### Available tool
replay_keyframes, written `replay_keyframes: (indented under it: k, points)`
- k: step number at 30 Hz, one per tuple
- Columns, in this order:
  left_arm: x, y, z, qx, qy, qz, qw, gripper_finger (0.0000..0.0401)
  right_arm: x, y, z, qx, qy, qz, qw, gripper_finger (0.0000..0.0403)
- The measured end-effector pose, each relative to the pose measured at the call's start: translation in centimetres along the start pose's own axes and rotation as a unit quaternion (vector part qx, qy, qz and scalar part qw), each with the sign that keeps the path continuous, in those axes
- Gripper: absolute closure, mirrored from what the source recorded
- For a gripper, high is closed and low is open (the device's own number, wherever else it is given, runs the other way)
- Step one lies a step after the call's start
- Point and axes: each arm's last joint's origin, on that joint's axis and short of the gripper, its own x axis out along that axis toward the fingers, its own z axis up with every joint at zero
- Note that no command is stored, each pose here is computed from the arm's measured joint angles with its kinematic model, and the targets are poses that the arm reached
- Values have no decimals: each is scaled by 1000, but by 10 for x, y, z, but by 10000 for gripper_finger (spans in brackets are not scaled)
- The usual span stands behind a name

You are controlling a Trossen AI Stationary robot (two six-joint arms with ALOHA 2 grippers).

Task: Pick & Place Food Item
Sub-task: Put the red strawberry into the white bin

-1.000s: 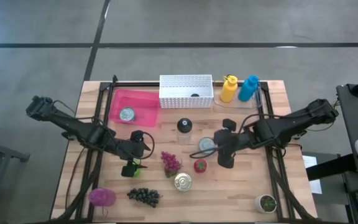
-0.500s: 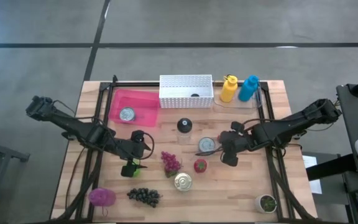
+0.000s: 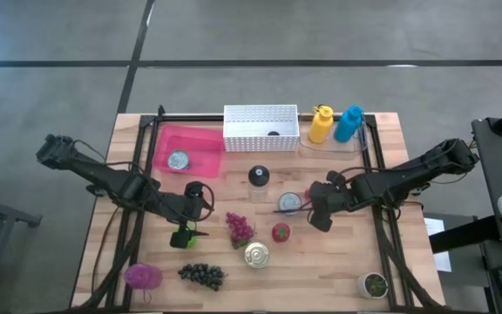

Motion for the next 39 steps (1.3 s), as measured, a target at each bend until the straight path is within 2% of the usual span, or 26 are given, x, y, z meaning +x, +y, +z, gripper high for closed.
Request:
replay_keyframes:
  k: [17, 25, 31, 36, 39]
  points:
    - [-1, 0, 2, -2, -7, -1, 1000, 43, 4, -2, 4, -8, -38, -54, 998, 180]
    - [-1, 0, 2, -2, -7, -1, 1000, 41, 18, -6, -4, 1, -15, -39, 999, 179]
    - [-1, 0, 2, -3, -7, -1, 1000, 38, 32, -19, -9, 13, 1, -59, 998, 179]
    - [-1, 0, 2, -3, -7, -1, 1000, 45, 46, -24, -10, 9, -12, -29, 999, 179]
    - [-1, 0, 2, -3, -7, -1, 1000, 46, 50, -27, -12, 5, -10, -32, 999, 179]
